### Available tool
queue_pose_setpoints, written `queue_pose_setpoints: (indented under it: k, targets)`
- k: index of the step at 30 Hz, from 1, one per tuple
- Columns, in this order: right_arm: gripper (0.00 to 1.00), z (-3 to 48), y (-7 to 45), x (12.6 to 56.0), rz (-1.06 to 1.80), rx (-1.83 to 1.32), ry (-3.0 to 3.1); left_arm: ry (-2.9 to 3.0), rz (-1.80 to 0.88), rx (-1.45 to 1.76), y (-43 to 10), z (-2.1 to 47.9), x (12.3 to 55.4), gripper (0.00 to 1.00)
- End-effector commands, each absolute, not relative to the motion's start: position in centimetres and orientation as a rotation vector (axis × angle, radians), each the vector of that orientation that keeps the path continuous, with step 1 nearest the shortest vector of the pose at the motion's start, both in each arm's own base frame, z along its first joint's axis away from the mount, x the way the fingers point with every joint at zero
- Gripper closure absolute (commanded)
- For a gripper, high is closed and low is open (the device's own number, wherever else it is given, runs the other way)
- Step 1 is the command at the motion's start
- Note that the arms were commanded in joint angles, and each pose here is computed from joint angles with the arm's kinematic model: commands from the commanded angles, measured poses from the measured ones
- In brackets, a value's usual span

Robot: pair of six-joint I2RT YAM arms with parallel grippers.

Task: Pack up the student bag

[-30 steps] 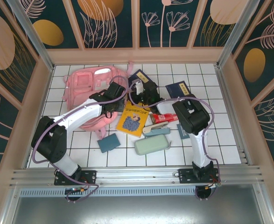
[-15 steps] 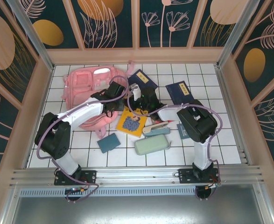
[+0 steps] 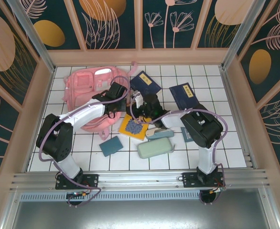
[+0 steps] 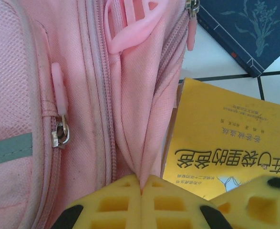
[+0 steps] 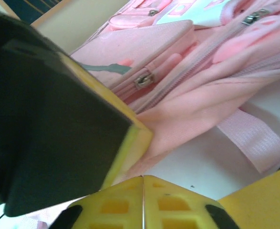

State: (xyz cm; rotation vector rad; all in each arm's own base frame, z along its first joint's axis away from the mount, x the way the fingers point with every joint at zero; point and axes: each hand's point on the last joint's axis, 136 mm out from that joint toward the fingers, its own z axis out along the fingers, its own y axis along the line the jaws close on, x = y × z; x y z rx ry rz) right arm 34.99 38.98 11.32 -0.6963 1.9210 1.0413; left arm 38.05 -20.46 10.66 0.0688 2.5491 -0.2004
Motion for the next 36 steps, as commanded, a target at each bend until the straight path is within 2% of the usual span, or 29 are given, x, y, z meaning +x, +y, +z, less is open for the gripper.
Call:
queue_pose_setpoints:
  k: [1,5,15,36]
  targets:
    - [0.78,14.8,37.4,36.7,1.051,-0.619,1.842,2.445,-0.265,0.040,-20.7,13.5,39.1,1.00]
    - [0.71,14.0,36.0,38.9,0.977,-0.580,1.852,2.451,-0.263,0.055,-20.5,13.6,38.7,1.00]
    - [0.66,12.0,36.7,42.0,0.965,-0.644,1.873,2.447,-0.274,0.075,-20.5,14.7,38.2,1.00]
    - [0.65,9.2,39.2,46.2,0.823,-0.686,1.907,2.458,-0.296,0.092,-20.7,14.8,37.9,1.00]
